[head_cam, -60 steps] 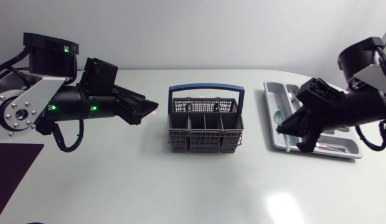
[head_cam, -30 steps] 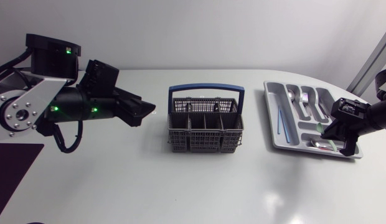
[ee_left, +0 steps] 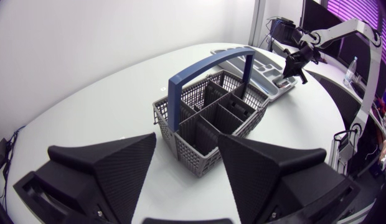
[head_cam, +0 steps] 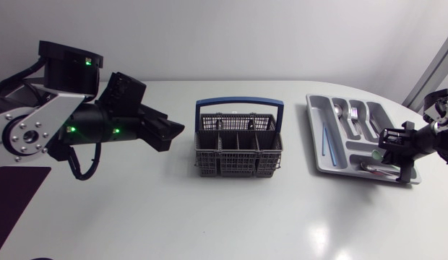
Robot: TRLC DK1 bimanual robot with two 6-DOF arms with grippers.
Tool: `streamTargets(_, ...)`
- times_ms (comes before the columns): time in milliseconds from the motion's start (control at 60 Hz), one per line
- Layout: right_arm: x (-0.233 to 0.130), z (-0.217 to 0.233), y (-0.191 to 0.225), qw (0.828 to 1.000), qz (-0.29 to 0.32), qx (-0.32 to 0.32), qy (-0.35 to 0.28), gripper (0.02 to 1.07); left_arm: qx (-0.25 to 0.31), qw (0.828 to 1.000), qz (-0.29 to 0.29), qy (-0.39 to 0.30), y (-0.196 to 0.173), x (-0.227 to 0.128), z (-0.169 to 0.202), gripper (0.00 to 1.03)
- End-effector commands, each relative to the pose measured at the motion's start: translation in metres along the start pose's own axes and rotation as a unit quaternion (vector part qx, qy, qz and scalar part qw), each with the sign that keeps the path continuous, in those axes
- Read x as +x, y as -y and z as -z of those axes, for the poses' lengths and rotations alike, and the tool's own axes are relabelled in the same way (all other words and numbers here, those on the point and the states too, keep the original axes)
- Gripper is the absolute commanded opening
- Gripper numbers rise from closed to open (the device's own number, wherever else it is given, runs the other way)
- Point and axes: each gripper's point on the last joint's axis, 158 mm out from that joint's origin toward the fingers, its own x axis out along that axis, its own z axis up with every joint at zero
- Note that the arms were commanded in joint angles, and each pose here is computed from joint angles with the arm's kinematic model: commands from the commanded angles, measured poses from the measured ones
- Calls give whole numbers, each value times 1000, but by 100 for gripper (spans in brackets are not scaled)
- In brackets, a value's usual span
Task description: Unload the cutlery basket into the drawer organizer.
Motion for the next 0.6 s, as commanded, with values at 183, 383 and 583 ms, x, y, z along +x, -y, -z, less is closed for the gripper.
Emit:
streamTargets(183,7,14,7,999,34,-17,-27,76,0,999,-3,-41,-2,17,26,72)
streamTargets(383,-48,2,31,996,89,26,-11,91,3,998,-5,-58,-7,27,37,72)
streamTargets(583,-94,-68,8,992,87,72,63,92,5,996,-13,-88,-18,46,56,71)
